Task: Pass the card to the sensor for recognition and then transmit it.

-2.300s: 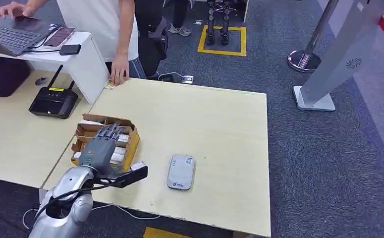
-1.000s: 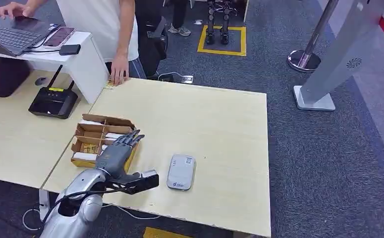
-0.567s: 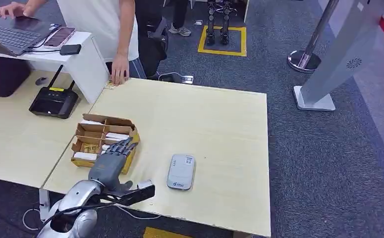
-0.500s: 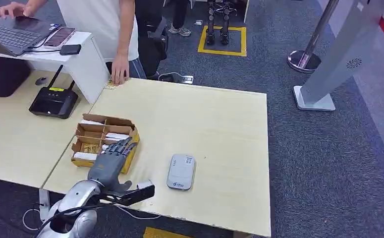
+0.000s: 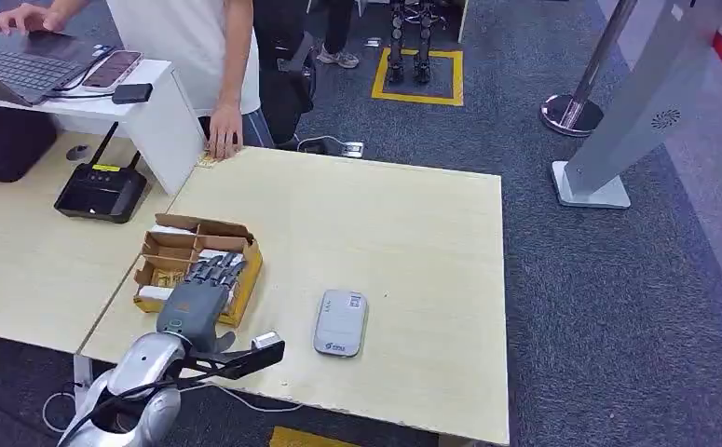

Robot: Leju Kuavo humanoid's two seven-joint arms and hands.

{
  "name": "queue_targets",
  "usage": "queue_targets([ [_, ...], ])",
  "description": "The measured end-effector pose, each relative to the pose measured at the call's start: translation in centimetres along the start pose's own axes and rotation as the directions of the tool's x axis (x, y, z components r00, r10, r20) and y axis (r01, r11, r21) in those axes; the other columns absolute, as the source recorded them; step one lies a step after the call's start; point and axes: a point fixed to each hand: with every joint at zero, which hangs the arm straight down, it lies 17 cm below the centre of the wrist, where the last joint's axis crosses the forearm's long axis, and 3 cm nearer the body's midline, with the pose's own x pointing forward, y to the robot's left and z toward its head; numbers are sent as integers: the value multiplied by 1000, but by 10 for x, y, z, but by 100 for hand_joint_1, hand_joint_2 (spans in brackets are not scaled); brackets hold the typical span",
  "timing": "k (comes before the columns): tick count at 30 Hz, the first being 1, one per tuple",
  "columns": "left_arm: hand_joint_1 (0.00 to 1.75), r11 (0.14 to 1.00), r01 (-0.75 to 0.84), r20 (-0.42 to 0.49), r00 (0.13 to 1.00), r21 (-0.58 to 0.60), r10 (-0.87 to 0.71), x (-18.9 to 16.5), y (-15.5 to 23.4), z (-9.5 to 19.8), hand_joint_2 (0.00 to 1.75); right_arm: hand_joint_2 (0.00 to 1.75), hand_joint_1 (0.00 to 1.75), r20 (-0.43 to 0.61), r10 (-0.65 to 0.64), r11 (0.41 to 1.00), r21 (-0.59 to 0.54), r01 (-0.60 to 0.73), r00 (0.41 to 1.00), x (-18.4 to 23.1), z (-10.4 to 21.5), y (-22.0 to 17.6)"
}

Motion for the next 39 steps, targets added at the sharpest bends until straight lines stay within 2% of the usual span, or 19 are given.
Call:
queue_targets([
  [9, 0, 1000, -8, -24, 1000, 6, 8, -8, 2, -2, 175, 0, 0, 2, 0, 1000, -4, 0, 1000, 1, 0, -1],
  [33, 0, 1000, -2, -196, 981, 10, 4, -83, 5, -6, 175, 0, 0, 8, 16, 1000, -7, -16, 1000, 4, -1, -4],
  [39, 0, 1000, -8, -215, 977, 0, 8, -92, 2, -9, 175, 0, 0, 10, 22, 1000, -6, -22, 1000, 5, -2, -5],
])
